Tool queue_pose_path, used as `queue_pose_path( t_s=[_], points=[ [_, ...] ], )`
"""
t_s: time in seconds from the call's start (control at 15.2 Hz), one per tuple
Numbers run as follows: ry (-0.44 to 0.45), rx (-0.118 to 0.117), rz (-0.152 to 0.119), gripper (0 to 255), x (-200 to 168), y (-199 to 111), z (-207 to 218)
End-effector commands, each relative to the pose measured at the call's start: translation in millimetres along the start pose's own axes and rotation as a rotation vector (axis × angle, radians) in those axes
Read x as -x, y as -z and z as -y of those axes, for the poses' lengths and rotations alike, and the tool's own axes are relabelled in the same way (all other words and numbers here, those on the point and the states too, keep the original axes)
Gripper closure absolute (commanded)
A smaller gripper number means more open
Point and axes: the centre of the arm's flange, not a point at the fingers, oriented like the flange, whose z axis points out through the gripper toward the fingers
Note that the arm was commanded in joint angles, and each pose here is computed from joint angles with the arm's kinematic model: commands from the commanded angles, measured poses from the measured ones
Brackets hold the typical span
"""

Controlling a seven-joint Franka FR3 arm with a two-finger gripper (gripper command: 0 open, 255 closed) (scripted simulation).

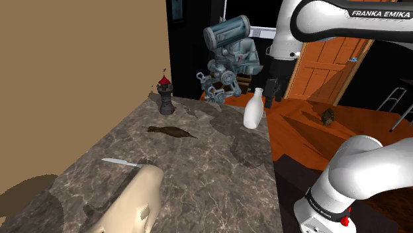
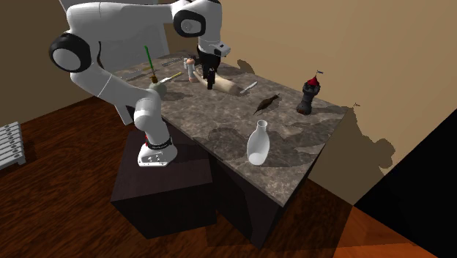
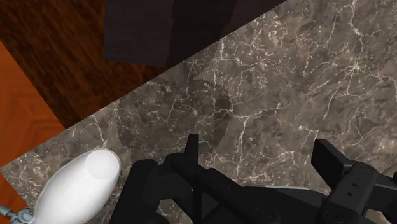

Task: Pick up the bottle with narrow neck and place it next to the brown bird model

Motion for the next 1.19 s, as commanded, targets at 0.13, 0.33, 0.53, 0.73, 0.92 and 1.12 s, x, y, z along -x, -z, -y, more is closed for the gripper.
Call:
queue_pose_path(
  t_s=[0.13, 0.33, 0.53, 0.73, 0.92, 1.12],
  points=[
    [0.0, 0.007, -0.004, 0, -14.5, -3.4, -20.3],
    [-0.001, 0.018, -0.01, 0, -36.2, -8.2, -50.8],
    [-0.002, 0.028, -0.016, 0, -57.9, -12.5, -81.4],
    [-0.002, 0.039, -0.022, 0, -79.7, -16.4, -112.0],
    [-0.003, 0.049, -0.028, 0, -101.4, -19.8, -142.6],
    [-0.003, 0.06, -0.034, 0, -123.1, -22.7, -173.3]
  ],
)
